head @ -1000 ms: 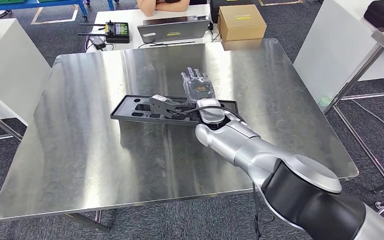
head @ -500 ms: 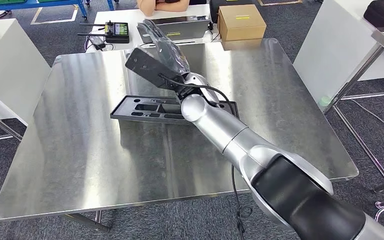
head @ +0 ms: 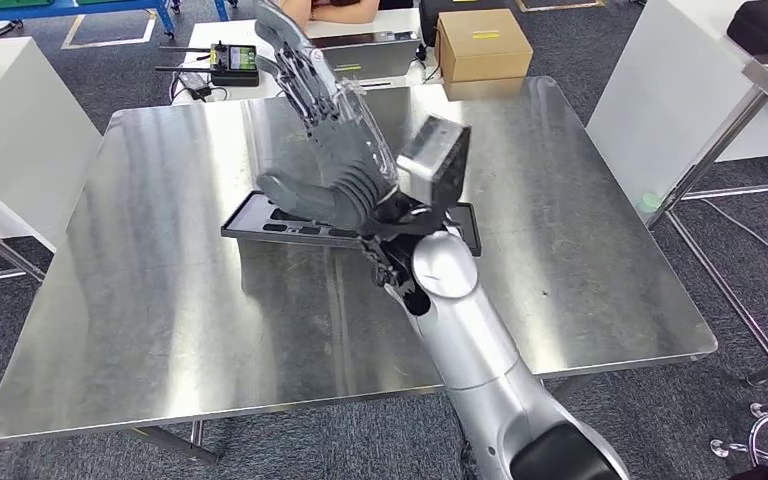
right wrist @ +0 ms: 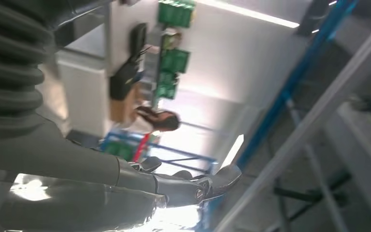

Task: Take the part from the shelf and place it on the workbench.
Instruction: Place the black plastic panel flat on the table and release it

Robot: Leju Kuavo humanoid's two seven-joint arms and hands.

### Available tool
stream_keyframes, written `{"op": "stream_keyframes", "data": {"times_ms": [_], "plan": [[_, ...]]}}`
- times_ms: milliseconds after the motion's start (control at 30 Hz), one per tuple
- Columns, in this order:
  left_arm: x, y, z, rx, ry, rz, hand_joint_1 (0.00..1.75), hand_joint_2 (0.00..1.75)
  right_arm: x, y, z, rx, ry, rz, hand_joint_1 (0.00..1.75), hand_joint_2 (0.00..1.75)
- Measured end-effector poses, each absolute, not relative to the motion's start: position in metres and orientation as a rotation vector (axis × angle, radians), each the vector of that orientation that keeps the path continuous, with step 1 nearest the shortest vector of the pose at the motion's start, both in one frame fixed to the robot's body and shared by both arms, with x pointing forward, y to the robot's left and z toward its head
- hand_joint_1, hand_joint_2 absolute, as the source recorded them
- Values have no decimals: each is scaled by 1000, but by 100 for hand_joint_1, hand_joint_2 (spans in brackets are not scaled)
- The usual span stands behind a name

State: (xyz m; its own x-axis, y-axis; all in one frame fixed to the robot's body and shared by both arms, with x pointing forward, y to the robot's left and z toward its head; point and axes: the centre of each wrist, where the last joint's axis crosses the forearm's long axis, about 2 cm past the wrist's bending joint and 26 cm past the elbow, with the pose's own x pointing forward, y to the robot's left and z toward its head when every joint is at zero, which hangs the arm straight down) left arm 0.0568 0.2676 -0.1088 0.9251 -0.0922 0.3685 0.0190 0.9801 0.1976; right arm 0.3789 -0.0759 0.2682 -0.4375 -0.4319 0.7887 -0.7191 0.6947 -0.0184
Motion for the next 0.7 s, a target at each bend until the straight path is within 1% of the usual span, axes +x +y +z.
{"op": "stream_keyframes", "data": {"times_ms": [133, 233, 400, 533, 700], "plan": [[57, 267, -109, 187, -391, -54, 0, 0, 367, -79, 273, 935, -2135, 414, 0, 175], [57, 267, -109, 183, -409, -52, 0, 0, 358, -81, 273, 1037, -2127, 370, 0, 175], [57, 267, -109, 178, -441, -53, 0, 0, 334, -94, 261, 1187, -2104, 273, 0, 175], [57, 266, -109, 175, -444, -44, 0, 0, 322, -103, 248, 1206, -2099, 237, 0, 175], [61, 264, -108, 173, -449, -25, 0, 0, 317, -112, 235, 1196, -2076, 234, 0, 175]]}}
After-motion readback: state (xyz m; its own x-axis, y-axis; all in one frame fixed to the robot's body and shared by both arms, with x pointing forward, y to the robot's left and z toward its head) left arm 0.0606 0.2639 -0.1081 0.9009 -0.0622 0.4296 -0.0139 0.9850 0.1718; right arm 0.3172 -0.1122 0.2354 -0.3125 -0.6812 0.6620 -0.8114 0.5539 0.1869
